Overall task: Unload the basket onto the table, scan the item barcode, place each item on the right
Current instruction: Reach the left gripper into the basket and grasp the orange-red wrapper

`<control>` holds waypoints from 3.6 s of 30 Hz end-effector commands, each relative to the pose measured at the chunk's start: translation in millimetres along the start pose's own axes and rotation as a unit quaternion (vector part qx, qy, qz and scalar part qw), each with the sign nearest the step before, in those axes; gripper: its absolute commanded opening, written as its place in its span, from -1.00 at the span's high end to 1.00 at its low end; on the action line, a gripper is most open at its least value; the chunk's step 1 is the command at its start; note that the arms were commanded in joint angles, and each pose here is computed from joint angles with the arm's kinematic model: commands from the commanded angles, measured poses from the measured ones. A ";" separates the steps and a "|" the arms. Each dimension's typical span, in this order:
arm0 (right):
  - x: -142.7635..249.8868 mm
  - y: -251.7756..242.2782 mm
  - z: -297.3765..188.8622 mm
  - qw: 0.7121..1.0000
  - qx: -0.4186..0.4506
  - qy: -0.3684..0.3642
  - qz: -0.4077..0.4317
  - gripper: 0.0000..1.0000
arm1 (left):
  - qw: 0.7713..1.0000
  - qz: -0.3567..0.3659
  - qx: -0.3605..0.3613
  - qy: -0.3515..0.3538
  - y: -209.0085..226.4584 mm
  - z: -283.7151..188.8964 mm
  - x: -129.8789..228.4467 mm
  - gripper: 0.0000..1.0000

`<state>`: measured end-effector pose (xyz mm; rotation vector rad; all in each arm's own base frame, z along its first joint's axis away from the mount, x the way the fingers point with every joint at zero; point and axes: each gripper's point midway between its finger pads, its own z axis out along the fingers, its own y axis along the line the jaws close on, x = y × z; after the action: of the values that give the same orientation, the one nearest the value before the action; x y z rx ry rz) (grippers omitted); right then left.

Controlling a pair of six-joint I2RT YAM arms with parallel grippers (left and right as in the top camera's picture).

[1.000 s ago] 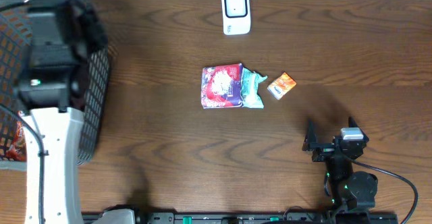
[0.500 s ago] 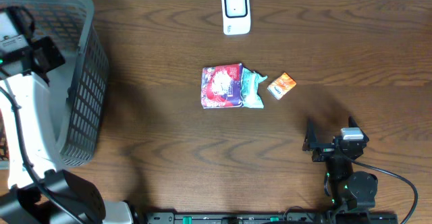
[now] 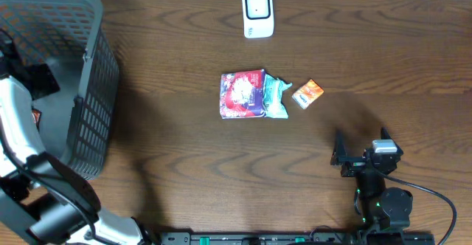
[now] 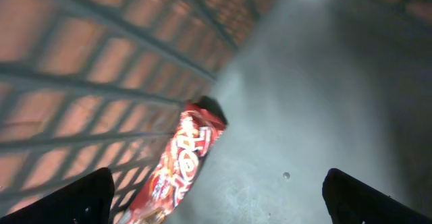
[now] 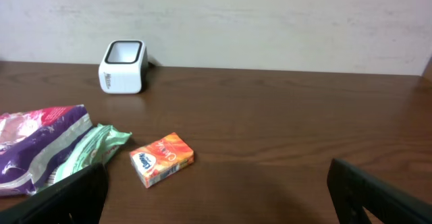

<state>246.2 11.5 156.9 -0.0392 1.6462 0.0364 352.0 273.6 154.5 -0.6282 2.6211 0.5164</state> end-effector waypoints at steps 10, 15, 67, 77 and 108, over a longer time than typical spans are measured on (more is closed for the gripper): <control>0.8 2.0 -0.1 1.000 -0.004 0.001 0.007 -0.99 | 0.990 0.069 -0.021 0.117 14.9 73.5 53.4 -0.96; 0.8 2.0 -0.1 1.000 -0.004 0.001 0.007 -0.99 | 0.986 0.071 -0.016 0.150 15.1 94.6 71.2 -0.96; 0.8 2.0 -0.1 1.000 -0.004 0.001 0.007 -0.98 | 0.967 0.078 -0.007 0.242 16.0 132.8 147.4 -0.27; 0.8 2.0 -0.1 1.000 -0.004 0.001 0.007 -0.98 | 0.972 0.086 -0.042 0.215 30.2 116.6 119.8 -0.16; 0.8 2.0 -0.1 1.000 -0.004 0.001 0.007 -0.98 | 0.981 0.124 -0.038 0.142 39.7 100.2 100.2 -0.24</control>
<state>246.2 11.5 156.9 -0.0392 1.6462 0.0364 293.1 305.6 37.9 -0.4098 2.9593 0.6119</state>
